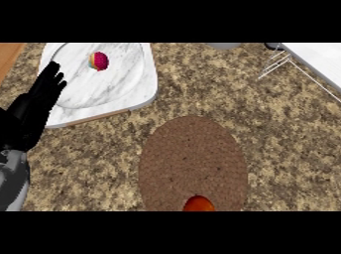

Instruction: Pick the bell pepper from the placemat and place it in the tiered shelf

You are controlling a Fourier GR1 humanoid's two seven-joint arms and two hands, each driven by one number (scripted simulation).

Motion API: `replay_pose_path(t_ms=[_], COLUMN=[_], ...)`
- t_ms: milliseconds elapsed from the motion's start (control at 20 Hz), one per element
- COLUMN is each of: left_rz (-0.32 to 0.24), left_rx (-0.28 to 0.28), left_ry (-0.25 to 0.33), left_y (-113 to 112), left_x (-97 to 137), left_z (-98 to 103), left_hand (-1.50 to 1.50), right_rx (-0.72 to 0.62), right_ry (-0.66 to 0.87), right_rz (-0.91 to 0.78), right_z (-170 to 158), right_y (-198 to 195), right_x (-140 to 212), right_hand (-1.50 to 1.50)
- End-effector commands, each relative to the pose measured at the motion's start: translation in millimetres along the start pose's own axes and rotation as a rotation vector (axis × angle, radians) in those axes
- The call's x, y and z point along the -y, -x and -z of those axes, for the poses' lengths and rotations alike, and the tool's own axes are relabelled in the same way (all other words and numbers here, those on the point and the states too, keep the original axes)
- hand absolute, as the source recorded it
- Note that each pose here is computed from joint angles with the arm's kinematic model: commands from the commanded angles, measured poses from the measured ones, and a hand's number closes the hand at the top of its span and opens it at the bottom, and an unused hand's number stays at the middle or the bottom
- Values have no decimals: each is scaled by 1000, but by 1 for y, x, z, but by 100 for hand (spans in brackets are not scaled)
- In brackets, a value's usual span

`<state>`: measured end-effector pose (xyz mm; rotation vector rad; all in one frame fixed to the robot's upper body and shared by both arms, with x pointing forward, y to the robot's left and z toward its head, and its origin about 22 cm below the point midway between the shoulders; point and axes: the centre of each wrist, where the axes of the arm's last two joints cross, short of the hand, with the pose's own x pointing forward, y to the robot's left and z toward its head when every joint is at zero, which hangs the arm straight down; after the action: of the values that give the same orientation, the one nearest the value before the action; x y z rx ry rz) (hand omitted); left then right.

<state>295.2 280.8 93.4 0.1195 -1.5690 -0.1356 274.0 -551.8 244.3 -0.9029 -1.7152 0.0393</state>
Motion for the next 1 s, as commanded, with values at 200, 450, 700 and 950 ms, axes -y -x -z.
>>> replay_pose_path(t_ms=[200,450,700,950], left_rz=[-78,-63,-78,-90], left_rx=[-32,-38,-45,-51], left_ry=[-44,-32,-32,-52], left_y=[10,22,17,28], left_x=[-8,20,1,3], left_z=[-4,-3,-3,-5], left_hand=[0,0,0,0], right_rx=[-106,-81,-18,92], right_ry=[-139,-145,-217,-269], right_rz=[116,149,212,166], right_z=[-12,-30,-49,-58], right_y=[6,13,13,16], right_x=[83,123,155,159], right_hand=[-150,-150,-150,-150])
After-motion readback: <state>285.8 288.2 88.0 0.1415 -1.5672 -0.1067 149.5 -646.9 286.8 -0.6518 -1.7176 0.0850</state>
